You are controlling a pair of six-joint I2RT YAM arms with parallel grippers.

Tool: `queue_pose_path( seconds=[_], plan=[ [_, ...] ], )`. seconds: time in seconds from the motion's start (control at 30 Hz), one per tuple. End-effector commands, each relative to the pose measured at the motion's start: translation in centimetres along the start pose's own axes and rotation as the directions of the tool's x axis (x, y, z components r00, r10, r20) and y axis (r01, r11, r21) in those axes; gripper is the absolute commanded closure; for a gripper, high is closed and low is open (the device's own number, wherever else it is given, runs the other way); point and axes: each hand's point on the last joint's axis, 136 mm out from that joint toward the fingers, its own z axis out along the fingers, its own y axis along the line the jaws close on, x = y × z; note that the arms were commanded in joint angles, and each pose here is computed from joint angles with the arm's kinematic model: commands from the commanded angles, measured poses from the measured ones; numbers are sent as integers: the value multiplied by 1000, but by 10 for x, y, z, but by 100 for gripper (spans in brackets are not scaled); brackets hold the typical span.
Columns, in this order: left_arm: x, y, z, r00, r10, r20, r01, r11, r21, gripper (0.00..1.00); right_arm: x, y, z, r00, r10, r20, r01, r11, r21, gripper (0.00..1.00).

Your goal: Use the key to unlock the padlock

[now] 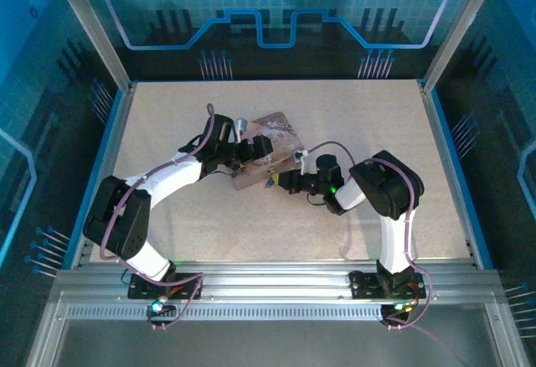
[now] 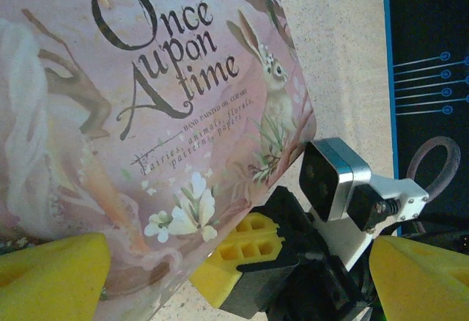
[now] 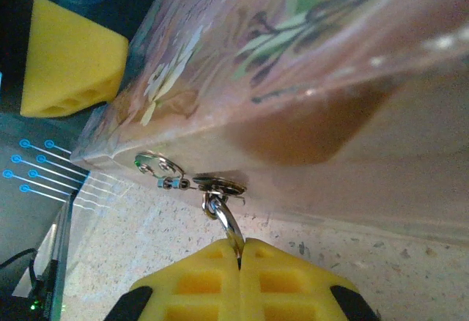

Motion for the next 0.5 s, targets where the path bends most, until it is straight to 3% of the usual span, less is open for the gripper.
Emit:
queue_pose_path(
  seconds=[0.0,0.47],
  plan=[
    [24,16,0,997,-54,-51,52,997,-50,8,-13,-3,-8,997,44,58,-43,999,-19,98],
    [44,6,-7,997,-47,-53,45,998,-33,7,-29,0,-19,985,137,109,-133,990,-41,98]
  ],
)
